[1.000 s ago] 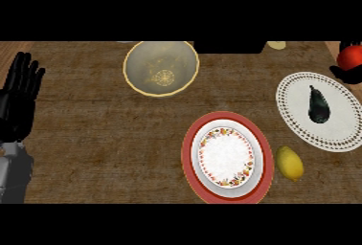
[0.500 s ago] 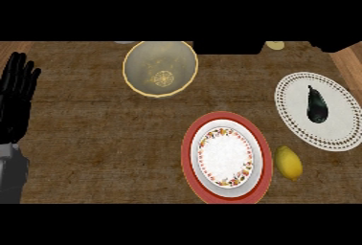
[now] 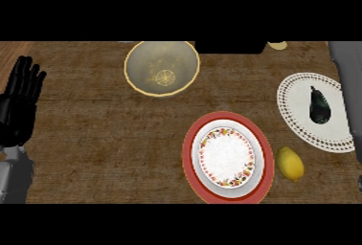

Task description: Pick the tomato from the plate and place it in the bowl

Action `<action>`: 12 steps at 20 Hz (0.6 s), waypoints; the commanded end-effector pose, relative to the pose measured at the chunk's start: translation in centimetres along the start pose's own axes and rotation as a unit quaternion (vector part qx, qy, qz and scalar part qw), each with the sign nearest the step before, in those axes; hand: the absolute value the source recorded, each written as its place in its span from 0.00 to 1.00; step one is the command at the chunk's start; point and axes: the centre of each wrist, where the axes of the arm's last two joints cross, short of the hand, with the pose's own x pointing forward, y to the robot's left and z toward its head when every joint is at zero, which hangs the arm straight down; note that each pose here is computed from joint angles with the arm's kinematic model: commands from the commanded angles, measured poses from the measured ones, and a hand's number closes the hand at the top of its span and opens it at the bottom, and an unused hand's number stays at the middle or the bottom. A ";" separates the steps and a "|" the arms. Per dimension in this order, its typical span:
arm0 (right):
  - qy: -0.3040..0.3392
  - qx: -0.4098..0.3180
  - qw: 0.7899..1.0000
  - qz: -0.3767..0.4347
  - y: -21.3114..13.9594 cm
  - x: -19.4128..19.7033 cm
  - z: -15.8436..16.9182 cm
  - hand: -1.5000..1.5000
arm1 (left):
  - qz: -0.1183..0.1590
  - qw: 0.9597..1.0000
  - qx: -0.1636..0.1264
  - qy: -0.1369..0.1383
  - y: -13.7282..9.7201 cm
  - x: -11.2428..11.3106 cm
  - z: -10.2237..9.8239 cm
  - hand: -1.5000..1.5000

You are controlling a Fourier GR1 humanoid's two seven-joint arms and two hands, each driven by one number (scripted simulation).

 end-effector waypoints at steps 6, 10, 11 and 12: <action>0.015 0.066 0.998 0.014 6.7 7.1 -5.0 1.00 | 0.000 1.000 -0.008 0.002 -0.3 0.6 -0.2 0.50; 0.023 0.083 0.996 0.011 10.7 6.8 -6.3 1.00 | -0.001 1.000 -0.011 -0.013 -1.5 -0.4 -0.6 0.50; 0.025 0.094 0.995 0.005 11.6 6.4 -6.4 1.00 | 0.004 1.000 -0.006 -0.006 0.4 1.0 -1.2 0.50; 0.028 0.093 0.995 0.007 11.2 6.1 -6.8 1.00 | 0.005 1.000 -0.015 0.000 -0.6 0.7 -0.7 0.50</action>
